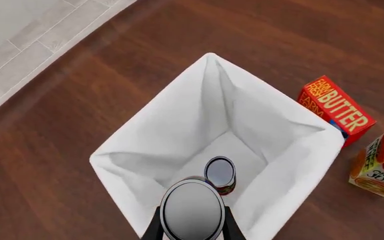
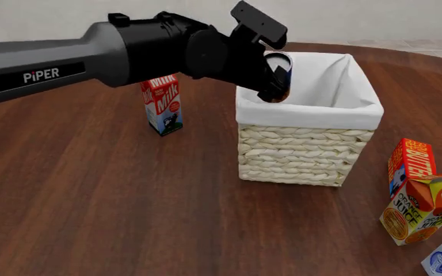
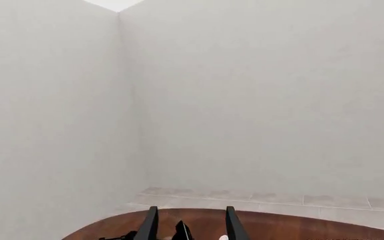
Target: Pick up the alphabet soup and the tomato sauce, and put them in the basket.
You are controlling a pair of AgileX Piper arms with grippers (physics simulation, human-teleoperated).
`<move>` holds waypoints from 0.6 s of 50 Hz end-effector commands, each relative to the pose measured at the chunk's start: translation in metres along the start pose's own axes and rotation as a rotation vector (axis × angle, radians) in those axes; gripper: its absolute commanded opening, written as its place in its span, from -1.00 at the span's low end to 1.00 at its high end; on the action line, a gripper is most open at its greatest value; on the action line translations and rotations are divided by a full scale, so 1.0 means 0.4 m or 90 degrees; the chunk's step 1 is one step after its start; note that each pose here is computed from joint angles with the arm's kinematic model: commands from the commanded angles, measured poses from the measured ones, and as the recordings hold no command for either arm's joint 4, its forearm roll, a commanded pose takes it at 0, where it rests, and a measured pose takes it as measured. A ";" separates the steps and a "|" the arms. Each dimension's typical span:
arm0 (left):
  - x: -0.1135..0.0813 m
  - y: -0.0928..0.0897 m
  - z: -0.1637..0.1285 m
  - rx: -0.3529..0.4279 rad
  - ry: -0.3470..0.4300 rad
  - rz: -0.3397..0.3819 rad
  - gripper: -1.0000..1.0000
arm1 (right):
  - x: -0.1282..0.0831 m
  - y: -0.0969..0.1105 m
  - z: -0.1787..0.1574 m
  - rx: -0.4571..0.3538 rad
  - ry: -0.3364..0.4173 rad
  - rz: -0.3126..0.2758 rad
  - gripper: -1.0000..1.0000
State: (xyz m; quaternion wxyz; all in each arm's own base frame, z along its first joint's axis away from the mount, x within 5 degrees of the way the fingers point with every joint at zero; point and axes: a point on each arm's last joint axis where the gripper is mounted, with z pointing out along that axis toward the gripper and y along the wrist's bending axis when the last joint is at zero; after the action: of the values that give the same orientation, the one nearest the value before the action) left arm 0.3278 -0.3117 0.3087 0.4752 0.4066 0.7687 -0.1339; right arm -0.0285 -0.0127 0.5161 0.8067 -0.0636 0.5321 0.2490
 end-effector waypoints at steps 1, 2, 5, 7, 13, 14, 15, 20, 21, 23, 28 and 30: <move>0.006 0.000 0.023 -0.001 0.002 0.012 -1.00 | 0.004 0.000 0.002 0.005 0.002 0.001 1.00; 0.008 -0.001 0.025 0.000 0.002 0.012 -1.00 | 0.005 0.000 0.003 0.005 0.002 0.001 1.00; 0.012 -0.003 0.031 0.001 0.006 0.012 -1.00 | 0.006 0.000 0.005 0.006 0.002 0.001 1.00; 0.015 -0.004 0.036 0.001 0.007 0.013 -1.00 | 0.007 -0.001 0.006 0.006 0.002 0.001 1.00; 0.019 -0.007 0.045 0.003 0.010 0.016 -1.00 | 0.004 0.000 -0.002 0.007 0.002 0.002 1.00; 0.019 -0.007 0.046 0.003 0.010 0.015 -1.00 | 0.004 0.000 -0.003 0.007 0.002 0.002 1.00; 0.019 -0.007 0.047 0.003 0.010 0.016 -1.00 | 0.003 0.000 -0.002 0.008 0.002 0.001 1.00; 0.020 -0.010 0.051 0.005 0.013 0.013 -1.00 | 0.004 0.000 0.001 0.008 0.003 0.001 1.00; 0.021 -0.006 0.053 0.003 0.014 0.011 -1.00 | 0.004 0.000 0.001 0.008 0.002 0.002 1.00; 0.020 -0.003 0.054 0.002 0.015 0.009 1.00 | 0.003 0.000 0.001 0.008 0.003 0.002 1.00; 0.019 0.008 0.054 -0.003 0.014 0.011 1.00 | 0.002 0.001 0.000 0.008 0.003 0.002 1.00; 0.018 0.009 0.053 -0.004 0.013 0.011 1.00 | 0.002 0.001 -0.001 0.007 0.003 0.002 1.00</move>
State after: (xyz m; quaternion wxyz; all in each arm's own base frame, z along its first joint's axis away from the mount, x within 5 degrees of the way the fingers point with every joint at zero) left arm 0.3386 -0.3184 0.2944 0.4701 0.4094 0.7713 -0.1284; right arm -0.0280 -0.0121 0.5150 0.8057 -0.0588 0.5352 0.2468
